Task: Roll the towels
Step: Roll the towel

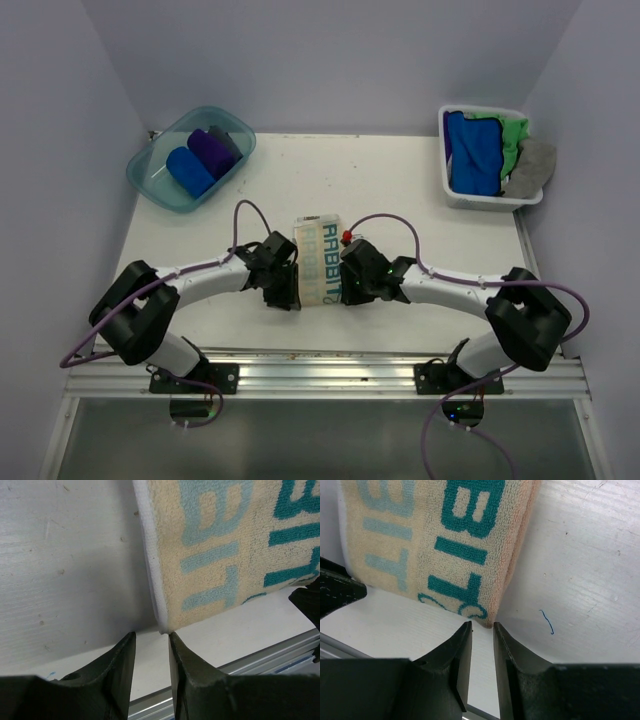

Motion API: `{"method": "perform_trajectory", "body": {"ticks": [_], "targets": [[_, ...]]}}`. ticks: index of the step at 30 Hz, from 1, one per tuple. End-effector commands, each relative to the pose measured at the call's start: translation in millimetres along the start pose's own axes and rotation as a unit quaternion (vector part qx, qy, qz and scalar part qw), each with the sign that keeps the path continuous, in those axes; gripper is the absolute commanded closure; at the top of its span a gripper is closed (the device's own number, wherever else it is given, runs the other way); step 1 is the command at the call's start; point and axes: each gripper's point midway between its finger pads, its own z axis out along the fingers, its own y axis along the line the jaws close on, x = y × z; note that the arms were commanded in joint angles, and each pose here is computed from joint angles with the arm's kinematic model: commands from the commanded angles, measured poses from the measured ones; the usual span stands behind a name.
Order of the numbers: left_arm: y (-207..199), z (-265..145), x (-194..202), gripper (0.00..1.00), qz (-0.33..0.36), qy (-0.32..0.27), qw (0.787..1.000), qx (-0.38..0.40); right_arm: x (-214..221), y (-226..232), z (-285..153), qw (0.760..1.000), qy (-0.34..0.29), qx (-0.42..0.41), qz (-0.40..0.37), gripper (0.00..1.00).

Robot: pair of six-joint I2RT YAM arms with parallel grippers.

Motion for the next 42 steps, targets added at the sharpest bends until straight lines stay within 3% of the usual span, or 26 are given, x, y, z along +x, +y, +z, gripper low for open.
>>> {"method": "perform_trajectory", "body": {"ticks": [1,6,14,17,24,29,36,40,42], "targets": [[-2.8,5.0,-1.2,0.64,-0.001,-0.007,1.0,0.009,2.7,-4.5,0.7,1.0,0.006,0.014,0.001,0.72],[-3.2,5.4,-3.2,0.69,-0.005,-0.011,1.0,0.009,0.3,-14.5,-7.0,0.999,-0.002,0.038,-0.007,0.83],[-3.1,5.4,-4.0,0.69,-0.008,-0.015,1.0,0.008,-28.2,9.2,-22.9,0.999,-0.053,-0.01,-0.003,0.69],[-3.3,6.2,-4.7,0.75,-0.009,-0.016,1.0,0.008,-36.4,16.5,-19.7,0.998,-0.06,-0.019,-0.004,0.74],[-0.1,8.2,-2.8,0.88,-0.012,-0.014,1.0,0.002,-44.5,32.0,-1.6,0.998,-0.05,-0.033,-0.008,0.96],[0.8,9.7,-2.8,0.93,-0.014,-0.013,1.0,0.001,-44.5,30.0,2.7,0.999,-0.048,-0.024,-0.005,0.97],[-1.6,8.0,-5.8,1.0,-0.012,-0.017,1.0,0.002,-17.3,8.6,32.2,1.0,0.009,0.03,0.004,1.0],[-2.0,6.1,-6.3,1.0,-0.011,-0.02,1.0,0.002,-23.5,12.1,19.5,1.0,-0.016,0.012,0.006,1.0],[-2.2,4.8,-7.3,1.0,-0.013,-0.022,1.0,0.003,-34.8,14.9,3.8,0.999,-0.047,0.0,0.008,0.93]]}}
